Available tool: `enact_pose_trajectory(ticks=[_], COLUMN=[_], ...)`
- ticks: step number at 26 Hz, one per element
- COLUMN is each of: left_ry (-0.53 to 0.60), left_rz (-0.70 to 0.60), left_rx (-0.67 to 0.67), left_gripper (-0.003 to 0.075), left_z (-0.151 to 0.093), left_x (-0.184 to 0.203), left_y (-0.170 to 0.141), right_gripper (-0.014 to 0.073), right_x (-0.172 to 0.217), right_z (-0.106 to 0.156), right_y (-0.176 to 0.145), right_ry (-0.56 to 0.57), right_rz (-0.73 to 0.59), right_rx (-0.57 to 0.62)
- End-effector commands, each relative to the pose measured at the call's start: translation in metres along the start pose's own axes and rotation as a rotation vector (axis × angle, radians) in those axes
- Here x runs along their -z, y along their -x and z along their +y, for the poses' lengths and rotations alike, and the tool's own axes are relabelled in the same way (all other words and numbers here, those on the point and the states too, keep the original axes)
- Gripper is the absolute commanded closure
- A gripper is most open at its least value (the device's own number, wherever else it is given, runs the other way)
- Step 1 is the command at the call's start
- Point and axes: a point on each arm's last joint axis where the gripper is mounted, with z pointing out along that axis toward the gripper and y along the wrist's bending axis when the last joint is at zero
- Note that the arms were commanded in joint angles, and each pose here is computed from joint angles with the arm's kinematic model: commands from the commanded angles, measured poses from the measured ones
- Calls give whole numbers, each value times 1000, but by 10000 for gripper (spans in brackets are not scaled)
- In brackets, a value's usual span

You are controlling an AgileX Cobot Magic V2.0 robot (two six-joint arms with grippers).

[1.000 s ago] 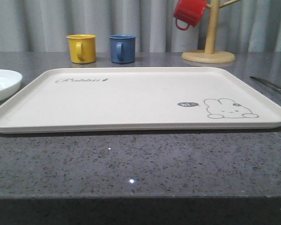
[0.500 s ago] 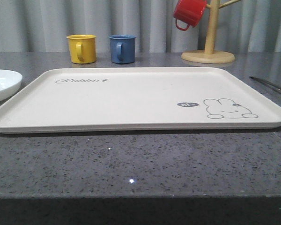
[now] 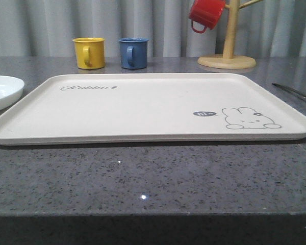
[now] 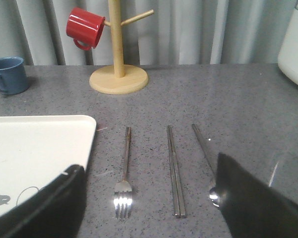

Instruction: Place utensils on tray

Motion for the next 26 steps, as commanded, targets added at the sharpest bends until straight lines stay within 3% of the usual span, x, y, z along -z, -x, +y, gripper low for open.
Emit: enact_pose_trajectory(ticks=[1, 8, 12, 17, 26], left_ry=[-60, -217, -255, -274, -278], left_rz=[71, 610, 810, 913, 943], left_rx=[-87, -230, -244, -268, -271], left_gripper=[174, 174, 174, 220, 517], left_z=[-4, -20, -24, -29, -30], left_x=[-18, -84, -122, -160, -168], left_y=[30, 40, 34, 17, 11], right_gripper=[25, 25, 25, 25, 25], right_x=[2, 2, 2, 2, 2], right_z=[0, 0, 0, 0, 0], right_y=[18, 18, 18, 18, 18], right_ry=[-5, -5, -5, -5, -5], right_rz=[-102, -102, -102, -102, -102], right_rx=[17, 17, 17, 17, 17])
